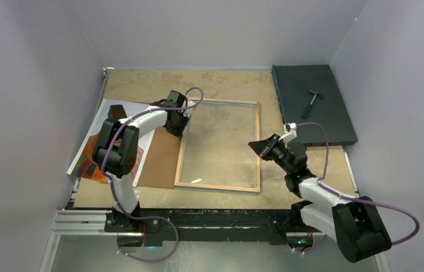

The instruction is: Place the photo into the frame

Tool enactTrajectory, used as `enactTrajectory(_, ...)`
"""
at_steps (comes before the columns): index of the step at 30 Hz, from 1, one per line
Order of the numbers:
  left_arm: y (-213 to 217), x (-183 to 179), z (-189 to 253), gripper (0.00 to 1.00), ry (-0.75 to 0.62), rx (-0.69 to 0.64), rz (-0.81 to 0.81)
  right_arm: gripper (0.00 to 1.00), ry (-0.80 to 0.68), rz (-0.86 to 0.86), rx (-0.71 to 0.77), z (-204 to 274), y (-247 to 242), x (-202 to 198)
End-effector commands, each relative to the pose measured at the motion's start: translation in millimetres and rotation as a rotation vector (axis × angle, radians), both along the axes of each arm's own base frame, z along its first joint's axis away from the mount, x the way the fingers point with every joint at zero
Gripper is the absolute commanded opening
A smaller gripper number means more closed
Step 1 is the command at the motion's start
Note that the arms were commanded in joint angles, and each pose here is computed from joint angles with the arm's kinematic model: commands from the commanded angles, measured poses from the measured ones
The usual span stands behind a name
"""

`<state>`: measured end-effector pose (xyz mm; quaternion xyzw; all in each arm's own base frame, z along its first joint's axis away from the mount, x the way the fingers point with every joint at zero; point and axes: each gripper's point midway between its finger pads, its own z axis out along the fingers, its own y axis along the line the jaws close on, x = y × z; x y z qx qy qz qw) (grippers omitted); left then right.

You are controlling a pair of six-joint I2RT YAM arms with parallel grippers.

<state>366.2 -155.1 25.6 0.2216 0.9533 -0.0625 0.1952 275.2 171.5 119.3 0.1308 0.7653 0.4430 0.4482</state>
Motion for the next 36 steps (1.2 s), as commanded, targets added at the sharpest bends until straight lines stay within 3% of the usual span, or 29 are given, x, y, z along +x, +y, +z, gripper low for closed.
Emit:
enactTrajectory(1,-7,1,17,0.00,-0.033,-0.051,-0.006,0.00,-0.014,-0.005,0.019,2,1,1)
enactTrajectory(36,-8,-2,11,0.00,-0.027,-0.058,-0.007,0.00,0.119,-0.053,-0.081,-39,-5,4)
